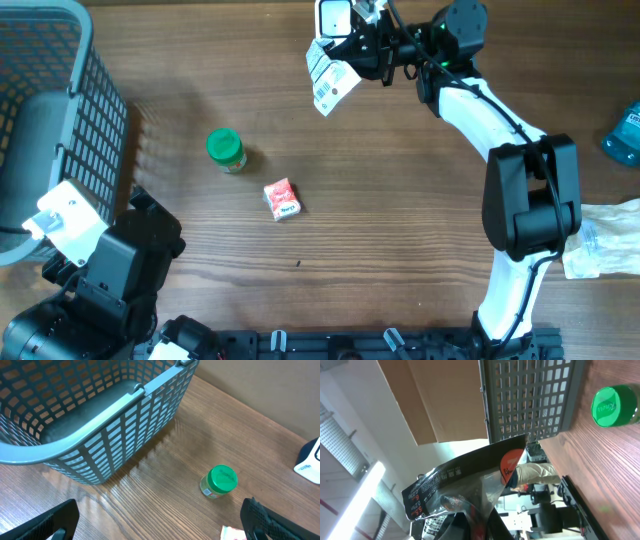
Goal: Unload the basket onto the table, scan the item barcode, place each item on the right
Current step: 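Lift the packet with the right gripper toward the scanner, then hold the packet in front of the white scanner with the right gripper, then carry the packet right and drop it at the table's right edge, then reach the right gripper over the red-white snack box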
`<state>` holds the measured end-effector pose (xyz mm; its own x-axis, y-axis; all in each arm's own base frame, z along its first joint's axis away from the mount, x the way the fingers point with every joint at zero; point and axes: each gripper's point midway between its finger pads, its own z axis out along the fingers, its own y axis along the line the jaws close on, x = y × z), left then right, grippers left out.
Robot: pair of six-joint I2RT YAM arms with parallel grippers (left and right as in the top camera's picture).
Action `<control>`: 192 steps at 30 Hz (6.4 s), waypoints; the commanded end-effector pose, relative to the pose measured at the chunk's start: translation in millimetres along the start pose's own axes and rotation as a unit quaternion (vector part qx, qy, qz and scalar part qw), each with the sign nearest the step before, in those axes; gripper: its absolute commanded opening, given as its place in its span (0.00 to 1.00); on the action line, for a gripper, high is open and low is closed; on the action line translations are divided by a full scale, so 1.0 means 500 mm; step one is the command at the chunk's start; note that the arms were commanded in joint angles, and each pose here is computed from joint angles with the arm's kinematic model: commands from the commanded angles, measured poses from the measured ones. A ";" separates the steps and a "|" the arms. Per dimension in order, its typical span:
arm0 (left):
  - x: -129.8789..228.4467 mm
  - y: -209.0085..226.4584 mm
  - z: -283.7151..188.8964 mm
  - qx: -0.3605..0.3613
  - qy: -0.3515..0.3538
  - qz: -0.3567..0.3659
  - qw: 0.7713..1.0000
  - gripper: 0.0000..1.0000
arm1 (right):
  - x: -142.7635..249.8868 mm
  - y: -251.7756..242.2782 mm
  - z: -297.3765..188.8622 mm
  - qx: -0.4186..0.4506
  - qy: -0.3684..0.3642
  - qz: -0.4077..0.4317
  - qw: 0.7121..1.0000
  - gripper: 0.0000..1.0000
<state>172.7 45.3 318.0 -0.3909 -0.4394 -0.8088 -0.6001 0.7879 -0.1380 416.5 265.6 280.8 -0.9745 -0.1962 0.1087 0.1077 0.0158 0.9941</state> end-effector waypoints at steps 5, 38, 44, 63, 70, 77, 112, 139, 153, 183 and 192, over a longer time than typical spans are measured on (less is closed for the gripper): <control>-0.005 0.002 -0.001 -0.003 -0.002 -0.012 1.000 1.00 | -0.017 0.004 -0.104 0.003 -0.031 0.055 0.998 0.10; -0.005 0.002 -0.001 -0.003 -0.002 -0.012 1.000 1.00 | -0.297 -0.133 -0.306 0.237 -0.553 0.060 0.797 0.05; -0.005 0.002 -0.001 -0.003 -0.002 -0.012 1.000 1.00 | -0.302 -0.107 -0.285 0.384 -0.562 -0.080 0.728 0.06; -0.005 0.002 -0.001 -0.003 -0.002 -0.012 1.000 1.00 | -0.396 -0.026 -0.157 0.652 -0.309 -0.583 0.374 0.05; -0.005 0.002 -0.001 -0.003 -0.002 -0.012 1.000 1.00 | -0.437 -0.082 -0.069 0.628 -0.305 -0.632 0.337 0.05; -0.005 0.002 -0.001 -0.003 -0.002 -0.012 1.000 1.00 | -0.458 -0.179 -0.051 0.643 -0.242 -0.649 0.325 0.05; -0.005 0.002 -0.001 -0.003 -0.002 -0.012 1.000 1.00 | -0.305 -0.024 -0.398 0.778 -0.395 -0.362 0.330 0.05; -0.005 0.002 -0.001 -0.003 -0.002 -0.012 1.000 1.00 | 0.386 -0.586 -0.995 0.681 -0.500 0.422 0.330 1.00; -0.005 0.002 -0.001 -0.003 -0.002 -0.012 1.000 1.00 | 0.180 -0.334 -0.833 0.627 -0.560 0.247 0.482 1.00; -0.005 0.002 -0.001 -0.003 -0.002 -0.012 1.000 1.00 | 0.130 -0.398 0.042 0.510 -0.200 0.143 0.824 1.00; -0.005 0.002 -0.001 -0.003 -0.002 -0.012 1.000 1.00 | 0.253 -0.405 0.132 0.441 -0.276 0.479 0.707 1.00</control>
<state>172.7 45.3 318.0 -0.3906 -0.4396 -0.8088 -0.6001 0.7879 -0.1384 271.6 287.5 90.3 -0.7286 0.5442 0.4160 0.6578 0.7252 0.2034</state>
